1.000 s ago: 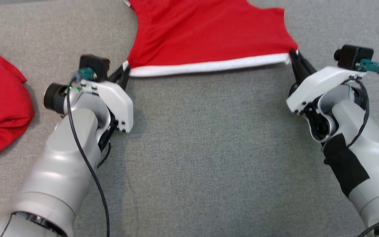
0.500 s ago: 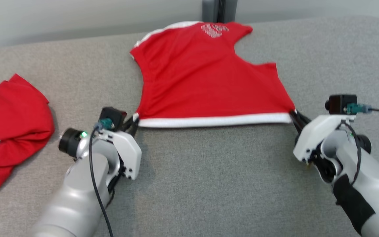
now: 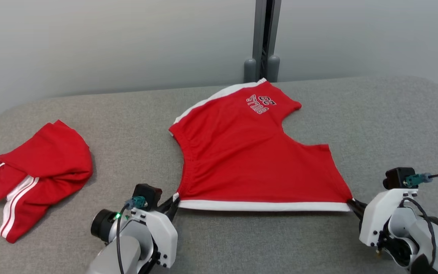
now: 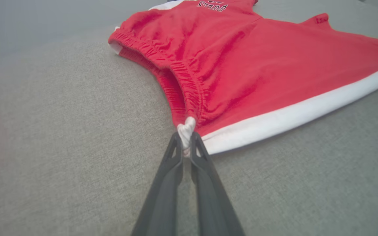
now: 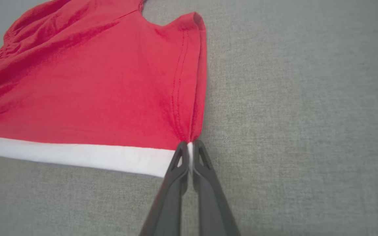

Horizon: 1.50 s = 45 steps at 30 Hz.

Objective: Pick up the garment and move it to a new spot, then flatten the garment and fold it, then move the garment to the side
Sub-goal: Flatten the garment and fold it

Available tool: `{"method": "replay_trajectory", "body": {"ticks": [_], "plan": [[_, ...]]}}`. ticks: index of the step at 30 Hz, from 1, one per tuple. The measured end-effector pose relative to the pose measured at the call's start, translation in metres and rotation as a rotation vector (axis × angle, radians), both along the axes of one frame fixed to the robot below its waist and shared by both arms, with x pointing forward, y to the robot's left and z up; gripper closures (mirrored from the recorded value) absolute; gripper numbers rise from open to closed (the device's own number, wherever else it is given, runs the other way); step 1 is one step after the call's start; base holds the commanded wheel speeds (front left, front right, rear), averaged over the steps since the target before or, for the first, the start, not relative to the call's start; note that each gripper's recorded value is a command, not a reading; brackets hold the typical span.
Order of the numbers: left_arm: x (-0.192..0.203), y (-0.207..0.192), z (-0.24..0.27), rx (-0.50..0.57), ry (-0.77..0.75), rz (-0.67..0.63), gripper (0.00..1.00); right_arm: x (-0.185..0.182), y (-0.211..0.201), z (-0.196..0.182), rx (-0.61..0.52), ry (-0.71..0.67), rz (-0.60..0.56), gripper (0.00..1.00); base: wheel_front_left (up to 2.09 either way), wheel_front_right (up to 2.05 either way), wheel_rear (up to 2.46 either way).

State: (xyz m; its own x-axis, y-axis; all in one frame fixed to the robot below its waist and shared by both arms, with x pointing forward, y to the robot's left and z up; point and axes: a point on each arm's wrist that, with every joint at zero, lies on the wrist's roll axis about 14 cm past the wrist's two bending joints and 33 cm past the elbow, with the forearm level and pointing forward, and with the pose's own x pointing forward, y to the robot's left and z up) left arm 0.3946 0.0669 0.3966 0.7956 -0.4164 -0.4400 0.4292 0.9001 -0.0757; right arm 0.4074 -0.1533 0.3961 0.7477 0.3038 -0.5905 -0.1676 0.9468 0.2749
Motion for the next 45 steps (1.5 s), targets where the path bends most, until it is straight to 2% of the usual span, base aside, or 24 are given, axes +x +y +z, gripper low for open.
{"method": "replay_trajectory", "body": {"ticks": [6, 10, 17, 18, 26, 30, 34, 39, 45], "plan": [[-0.030, -0.017, 0.001, -0.156, 0.061, 0.037, 1.00, -0.019, -0.007, 0.007, -0.017, 0.032, 0.066, 1.00, 0.00, 0.00, 0.00], [-0.042, -0.009, 0.000, -0.189, 0.068, 0.052, 1.00, -0.034, -0.006, 0.006, -0.003, 0.071, 0.104, 1.00, 0.00, 0.00, 0.00], [-0.068, -0.009, -0.006, -0.315, 0.134, 0.106, 1.00, -0.064, -0.007, 0.005, 0.048, 0.162, 0.149, 1.00, 0.00, 0.00, 0.00], [-0.068, -0.009, -0.006, -0.315, 0.134, 0.106, 1.00, -0.064, -0.007, 0.005, 0.048, 0.162, 0.149, 1.00, 0.00, 0.00, 0.00], [-0.100, -0.016, -0.005, -0.512, 0.269, 0.150, 1.00, -0.098, -0.014, 0.000, 0.116, 0.283, 0.165, 1.00, 0.00, 0.00, 0.00], [-0.113, -0.010, -0.004, -0.537, 0.312, 0.156, 1.00, -0.113, -0.018, -0.002, 0.134, 0.332, 0.173, 1.00, 0.00, 0.00, 0.00], [-0.128, -0.017, 0.009, -0.612, 0.370, 0.156, 1.00, -0.126, -0.020, -0.001, 0.169, 0.374, 0.182, 1.00, 0.00, 0.00, 0.00], [-0.135, -0.018, 0.019, -0.657, 0.429, 0.178, 1.00, -0.120, -0.021, 0.010, 0.183, 0.345, 0.190, 1.00, 0.00, 0.00, 0.00], [-0.128, -0.016, 0.025, -0.681, 0.496, 0.218, 1.00, -0.095, -0.011, 0.027, 0.203, 0.288, 0.211, 1.00, 0.00, 0.00, 0.00]]}}
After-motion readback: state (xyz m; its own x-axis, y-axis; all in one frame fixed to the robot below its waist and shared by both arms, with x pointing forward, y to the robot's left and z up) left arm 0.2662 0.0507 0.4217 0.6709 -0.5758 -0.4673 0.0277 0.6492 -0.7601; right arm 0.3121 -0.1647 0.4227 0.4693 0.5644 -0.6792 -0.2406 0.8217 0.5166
